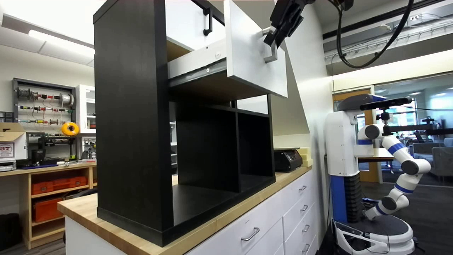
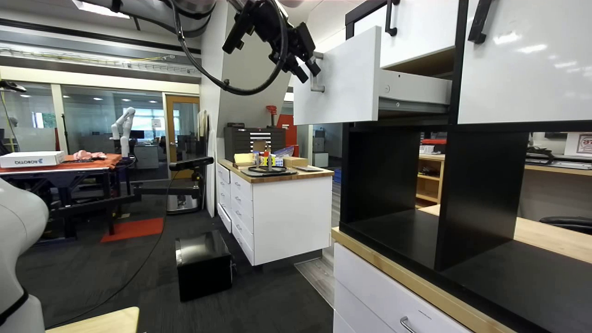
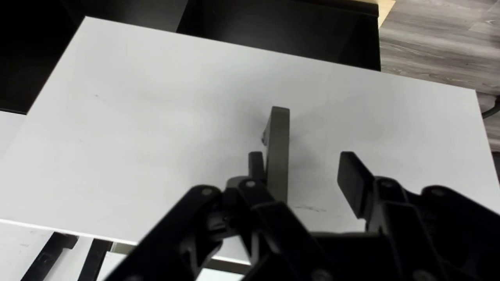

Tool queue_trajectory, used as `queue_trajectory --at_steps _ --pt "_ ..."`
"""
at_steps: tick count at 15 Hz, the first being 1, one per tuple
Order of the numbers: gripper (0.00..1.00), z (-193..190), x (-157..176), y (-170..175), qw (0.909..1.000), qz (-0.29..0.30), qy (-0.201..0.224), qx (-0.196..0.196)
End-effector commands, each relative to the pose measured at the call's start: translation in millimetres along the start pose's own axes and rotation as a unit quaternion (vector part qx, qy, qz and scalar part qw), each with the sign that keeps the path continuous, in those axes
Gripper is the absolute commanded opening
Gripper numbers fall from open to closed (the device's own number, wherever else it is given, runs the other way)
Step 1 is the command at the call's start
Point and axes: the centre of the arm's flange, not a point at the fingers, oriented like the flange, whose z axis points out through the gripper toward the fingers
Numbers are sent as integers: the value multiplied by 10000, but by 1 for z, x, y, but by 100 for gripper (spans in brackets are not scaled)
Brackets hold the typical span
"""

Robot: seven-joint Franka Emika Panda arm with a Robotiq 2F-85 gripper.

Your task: Close the bottom drawer of the cabinet

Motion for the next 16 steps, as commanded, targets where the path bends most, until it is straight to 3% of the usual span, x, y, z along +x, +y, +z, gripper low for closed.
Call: queue_trajectory --at_steps 1,4,11,16 --pt "22 -27 8 -10 9999 134 -3 -33" --pt "2 -36 12 -6 9998 192 16 -71" --pt "4 -27 6 12 9994 257 -54 -216" --pt "4 0 3 19 9994 271 -70 -192"
